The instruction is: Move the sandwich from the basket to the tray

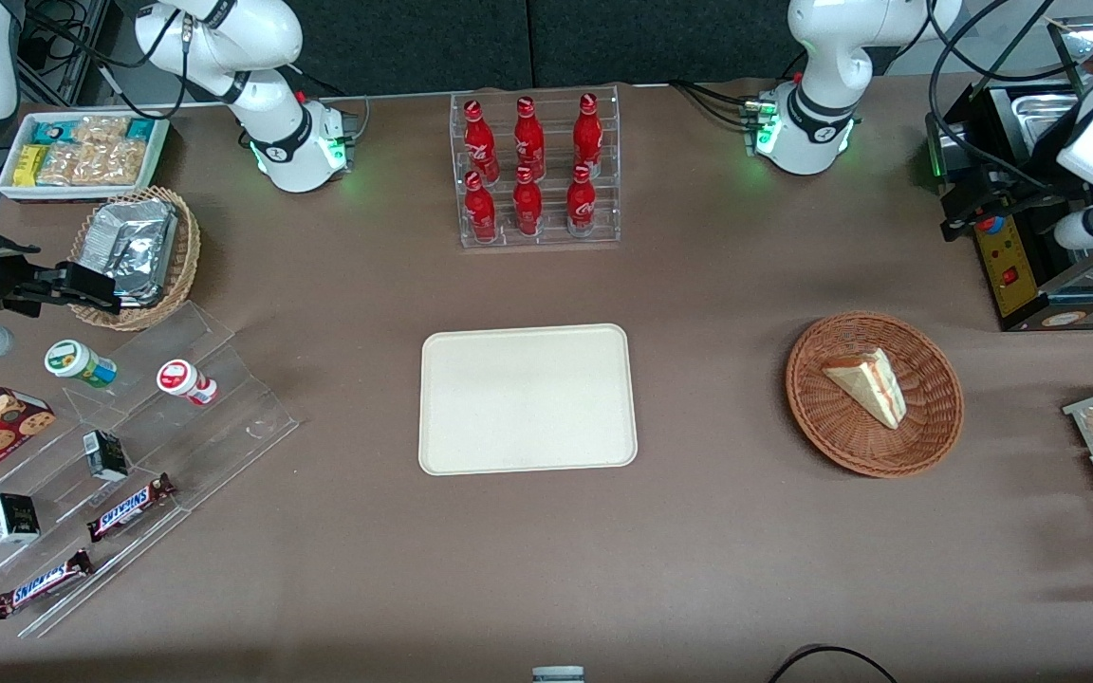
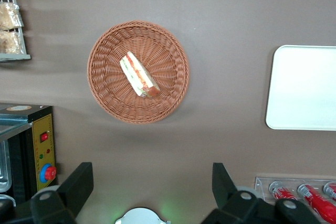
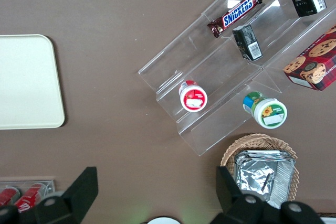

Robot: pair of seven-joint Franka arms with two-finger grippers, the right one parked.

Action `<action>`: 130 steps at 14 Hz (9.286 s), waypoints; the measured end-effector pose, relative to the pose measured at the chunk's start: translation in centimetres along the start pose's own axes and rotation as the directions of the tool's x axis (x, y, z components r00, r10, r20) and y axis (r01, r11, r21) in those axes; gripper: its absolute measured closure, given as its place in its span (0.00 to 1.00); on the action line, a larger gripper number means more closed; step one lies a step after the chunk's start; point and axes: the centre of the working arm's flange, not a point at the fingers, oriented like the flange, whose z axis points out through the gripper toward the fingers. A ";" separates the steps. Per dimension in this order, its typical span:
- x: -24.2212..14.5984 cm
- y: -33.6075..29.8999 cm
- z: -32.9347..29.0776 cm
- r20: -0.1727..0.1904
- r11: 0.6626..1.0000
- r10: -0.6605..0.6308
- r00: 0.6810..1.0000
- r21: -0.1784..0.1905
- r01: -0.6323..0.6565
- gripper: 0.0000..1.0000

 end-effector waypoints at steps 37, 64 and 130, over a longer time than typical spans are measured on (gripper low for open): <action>2.0 -5.9 38.5 -0.071 0.778 -0.628 0.775 -0.075 0.624 0.00; 2.7 11.0 22.6 -0.002 0.937 -0.348 0.937 0.038 0.348 0.85; 3.0 1.0 3.1 0.039 0.990 -0.131 0.991 0.053 0.129 0.00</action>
